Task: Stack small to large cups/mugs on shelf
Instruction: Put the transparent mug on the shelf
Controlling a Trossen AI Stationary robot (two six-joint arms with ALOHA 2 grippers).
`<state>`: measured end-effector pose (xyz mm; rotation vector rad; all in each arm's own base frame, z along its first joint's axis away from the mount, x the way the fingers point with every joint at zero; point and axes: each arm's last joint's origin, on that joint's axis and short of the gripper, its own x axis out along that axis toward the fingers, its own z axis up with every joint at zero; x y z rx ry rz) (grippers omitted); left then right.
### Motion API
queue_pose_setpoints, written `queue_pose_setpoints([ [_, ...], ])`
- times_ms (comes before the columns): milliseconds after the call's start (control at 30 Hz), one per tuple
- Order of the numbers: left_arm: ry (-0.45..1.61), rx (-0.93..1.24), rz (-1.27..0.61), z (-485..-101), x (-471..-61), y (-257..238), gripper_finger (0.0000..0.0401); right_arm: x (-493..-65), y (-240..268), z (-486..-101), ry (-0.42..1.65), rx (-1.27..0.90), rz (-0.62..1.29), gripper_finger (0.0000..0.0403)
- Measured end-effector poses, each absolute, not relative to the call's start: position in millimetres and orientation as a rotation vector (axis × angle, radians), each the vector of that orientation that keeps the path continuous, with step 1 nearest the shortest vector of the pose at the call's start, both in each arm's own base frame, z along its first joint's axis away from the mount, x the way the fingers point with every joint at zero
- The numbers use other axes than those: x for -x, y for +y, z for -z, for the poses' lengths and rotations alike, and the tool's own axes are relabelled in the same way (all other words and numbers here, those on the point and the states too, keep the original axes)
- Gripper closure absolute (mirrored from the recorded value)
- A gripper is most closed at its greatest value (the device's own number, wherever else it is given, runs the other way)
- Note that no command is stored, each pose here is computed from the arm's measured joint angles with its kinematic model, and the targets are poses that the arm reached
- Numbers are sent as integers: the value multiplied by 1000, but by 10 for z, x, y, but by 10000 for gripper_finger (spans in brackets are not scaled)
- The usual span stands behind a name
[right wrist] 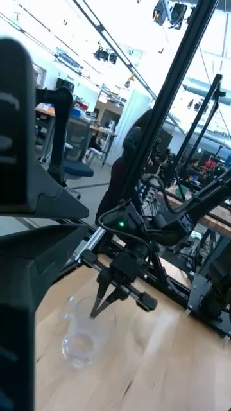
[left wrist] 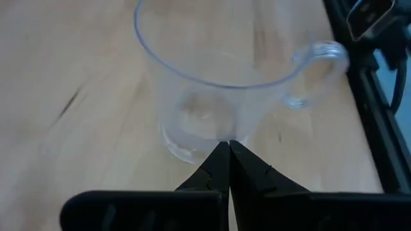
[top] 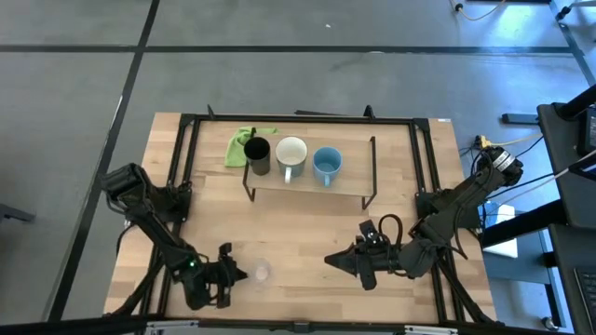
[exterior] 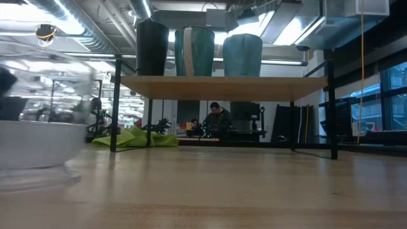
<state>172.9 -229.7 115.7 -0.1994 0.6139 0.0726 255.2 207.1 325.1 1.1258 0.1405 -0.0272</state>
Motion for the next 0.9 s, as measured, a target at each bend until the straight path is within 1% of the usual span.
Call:
queue_pose_setpoints([
  [100,594,198,-63,-1162,-1815,-2249,401,-2553,2073,-3261,133,-1133,21,375],
  [300,627,164,-48,-1162,-1996,-2121,401,-2553,2074,-3263,132,-1131,20,375],
  [500,577,159,-53,-1214,-2180,-2017,401,-2553,2074,-3262,132,-1131,20,375],
  [633,572,169,-19,-1243,-2298,-1942,401,-2553,2074,-3262,133,-1131,20,375],
  [900,533,189,5,-1284,-2435,-1859,401,-2519,2114,-3262,142,-1127,6,375],
])
